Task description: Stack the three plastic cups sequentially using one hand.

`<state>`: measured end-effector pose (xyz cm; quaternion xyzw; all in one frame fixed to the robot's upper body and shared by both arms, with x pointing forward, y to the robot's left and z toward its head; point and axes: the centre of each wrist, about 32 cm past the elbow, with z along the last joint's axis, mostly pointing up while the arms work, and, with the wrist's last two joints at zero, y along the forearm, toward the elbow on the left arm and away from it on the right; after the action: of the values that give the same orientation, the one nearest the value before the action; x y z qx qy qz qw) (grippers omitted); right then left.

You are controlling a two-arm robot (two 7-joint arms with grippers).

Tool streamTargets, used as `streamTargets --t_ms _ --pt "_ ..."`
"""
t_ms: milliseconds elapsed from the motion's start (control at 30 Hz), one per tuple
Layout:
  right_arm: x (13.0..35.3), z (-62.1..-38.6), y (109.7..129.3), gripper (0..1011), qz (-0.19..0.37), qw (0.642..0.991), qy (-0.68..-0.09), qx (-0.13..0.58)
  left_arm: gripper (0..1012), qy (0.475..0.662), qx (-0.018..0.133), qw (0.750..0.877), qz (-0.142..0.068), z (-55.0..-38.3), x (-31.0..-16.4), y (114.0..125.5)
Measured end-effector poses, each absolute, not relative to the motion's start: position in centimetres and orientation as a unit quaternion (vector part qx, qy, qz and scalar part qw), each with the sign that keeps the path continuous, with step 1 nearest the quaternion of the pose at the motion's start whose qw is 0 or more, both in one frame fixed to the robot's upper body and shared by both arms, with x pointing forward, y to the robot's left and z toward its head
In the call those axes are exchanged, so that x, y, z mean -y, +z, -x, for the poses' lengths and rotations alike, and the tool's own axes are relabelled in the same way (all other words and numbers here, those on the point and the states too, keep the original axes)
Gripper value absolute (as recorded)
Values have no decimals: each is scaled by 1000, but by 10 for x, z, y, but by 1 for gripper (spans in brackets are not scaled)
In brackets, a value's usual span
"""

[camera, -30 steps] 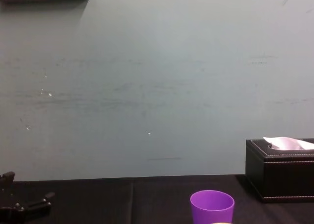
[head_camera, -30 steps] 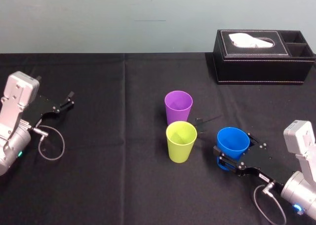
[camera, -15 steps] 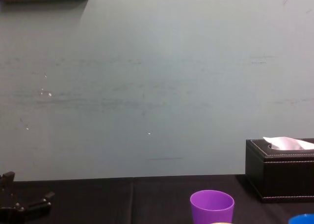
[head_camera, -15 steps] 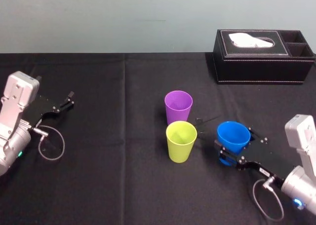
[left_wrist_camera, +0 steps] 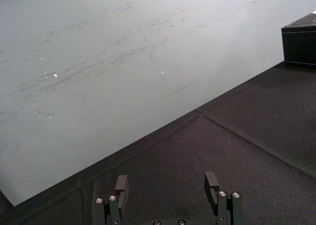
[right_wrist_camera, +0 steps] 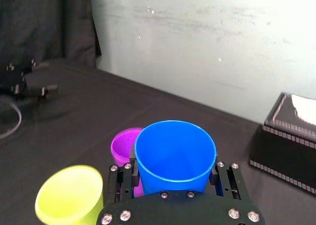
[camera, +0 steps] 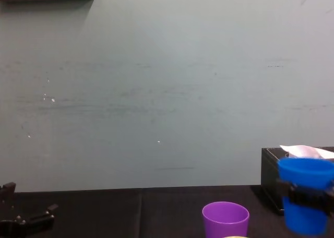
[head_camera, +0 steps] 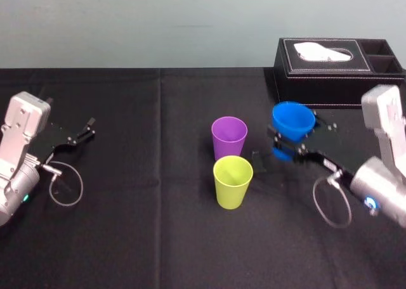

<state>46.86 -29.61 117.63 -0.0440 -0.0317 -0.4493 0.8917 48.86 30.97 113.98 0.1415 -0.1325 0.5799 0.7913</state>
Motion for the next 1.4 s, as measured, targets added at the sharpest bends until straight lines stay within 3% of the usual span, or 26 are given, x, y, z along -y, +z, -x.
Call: streamTargets --t_ms 300,633,933,1400 --pt "276 -508 1203 747 29 900 -434 33 1011 580 132 791 -142 -489 -310 1140" --pt "249 -539 1203 746 31 914 -403 21 1011 580 132 791 -141 -489 -310 1140" --pt "235 -547 1192 747 36 921 -388 9 1012 580 132 791 -141 -489 -310 1140" --pt "234 -545 1183 747 38 924 -382 3 1011 580 132 791 -141 -489 -310 1140"
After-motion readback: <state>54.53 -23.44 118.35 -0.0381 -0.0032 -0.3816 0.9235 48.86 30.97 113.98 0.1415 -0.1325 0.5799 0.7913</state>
